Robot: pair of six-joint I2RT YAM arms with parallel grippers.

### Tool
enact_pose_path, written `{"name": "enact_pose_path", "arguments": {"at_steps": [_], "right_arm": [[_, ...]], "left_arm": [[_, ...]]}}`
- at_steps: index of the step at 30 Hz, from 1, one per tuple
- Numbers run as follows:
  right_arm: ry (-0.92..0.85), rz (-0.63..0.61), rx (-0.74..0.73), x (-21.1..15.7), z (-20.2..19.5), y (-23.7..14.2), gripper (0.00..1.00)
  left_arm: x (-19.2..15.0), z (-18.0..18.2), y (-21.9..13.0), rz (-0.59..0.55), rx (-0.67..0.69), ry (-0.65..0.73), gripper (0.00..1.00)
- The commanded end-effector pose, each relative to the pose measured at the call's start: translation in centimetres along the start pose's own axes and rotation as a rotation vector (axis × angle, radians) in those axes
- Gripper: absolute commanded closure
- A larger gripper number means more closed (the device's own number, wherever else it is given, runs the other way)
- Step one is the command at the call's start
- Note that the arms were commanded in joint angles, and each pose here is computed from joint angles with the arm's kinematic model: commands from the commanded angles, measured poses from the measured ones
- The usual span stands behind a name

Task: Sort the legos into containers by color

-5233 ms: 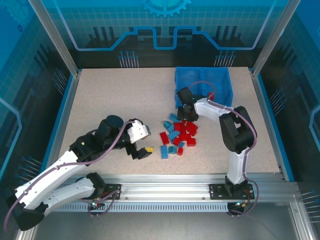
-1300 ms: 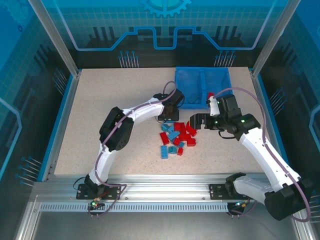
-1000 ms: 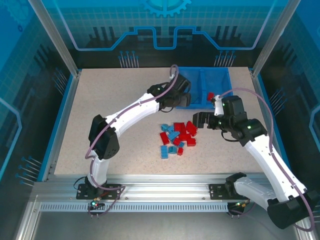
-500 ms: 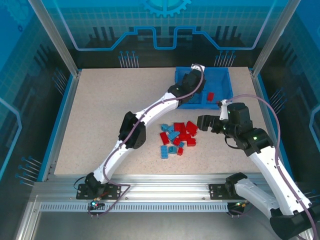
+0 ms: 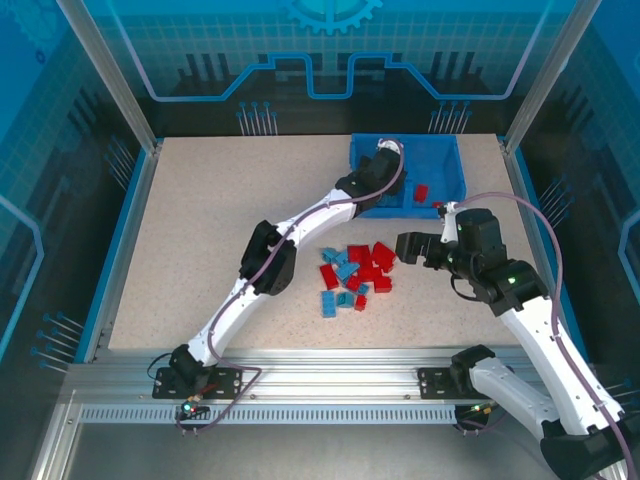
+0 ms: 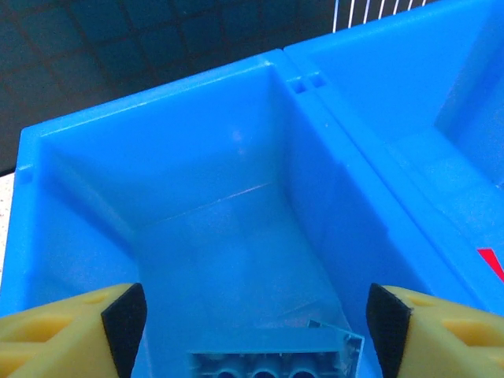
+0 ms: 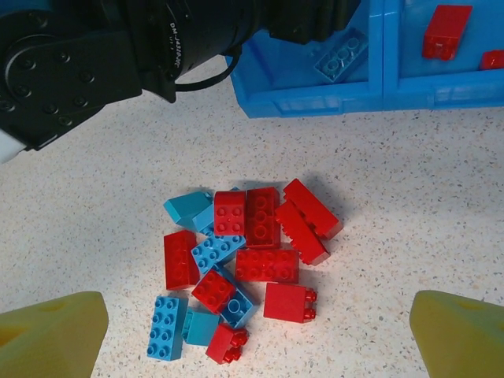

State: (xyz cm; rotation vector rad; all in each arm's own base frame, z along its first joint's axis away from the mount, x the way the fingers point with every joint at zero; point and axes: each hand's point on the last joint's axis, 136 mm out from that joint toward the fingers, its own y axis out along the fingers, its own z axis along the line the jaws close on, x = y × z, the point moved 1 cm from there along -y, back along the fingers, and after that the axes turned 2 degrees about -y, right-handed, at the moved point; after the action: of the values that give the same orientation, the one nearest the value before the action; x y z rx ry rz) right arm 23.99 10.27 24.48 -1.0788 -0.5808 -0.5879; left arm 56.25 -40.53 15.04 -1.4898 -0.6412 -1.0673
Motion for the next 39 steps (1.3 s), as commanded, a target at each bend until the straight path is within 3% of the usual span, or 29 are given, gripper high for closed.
{"name": "enact_pose_path", "arguments": {"at_steps": [1, 7, 13, 22, 26, 30, 39], "right_arm": [[0.012, -0.010, -0.001, 0.3, 0.2, -0.4, 0.00], [0.019, -0.004, -0.003, 0.3, 0.2, -0.1, 0.00], [0.017, 0.068, -0.026, -0.6, -0.3, 2.3, 0.00], [-0.030, 0.290, 0.049, -3.5, 2.8, 9.6, 0.04], [-0.077, 0.367, 0.042, -4.8, 3.8, 13.3, 0.14], [-0.082, 0.435, 0.054, -6.1, 4.5, 17.0, 0.25], [-0.086, 0.525, 0.018, -8.0, 5.1, 22.0, 0.36]], "left_arm": [[7.4, -0.2, -5.0, -0.140, -0.055, -0.078, 0.20], [11.4, 1.6, -11.9, -0.183, -0.088, -0.167, 0.21], [10.6, 3.7, -22.8, -0.247, -0.248, -0.220, 0.22], [3.0, 8.6, -37.5, -0.221, -0.388, -0.027, 0.21], [-3.2, 8.4, -42.1, -0.166, -0.573, 0.248, 0.14], [-10.1, 8.1, -44.5, -0.115, -0.730, 0.537, 0.02], [-12.8, 8.7, -43.3, -0.102, -0.698, 0.635, 0.01]]}}
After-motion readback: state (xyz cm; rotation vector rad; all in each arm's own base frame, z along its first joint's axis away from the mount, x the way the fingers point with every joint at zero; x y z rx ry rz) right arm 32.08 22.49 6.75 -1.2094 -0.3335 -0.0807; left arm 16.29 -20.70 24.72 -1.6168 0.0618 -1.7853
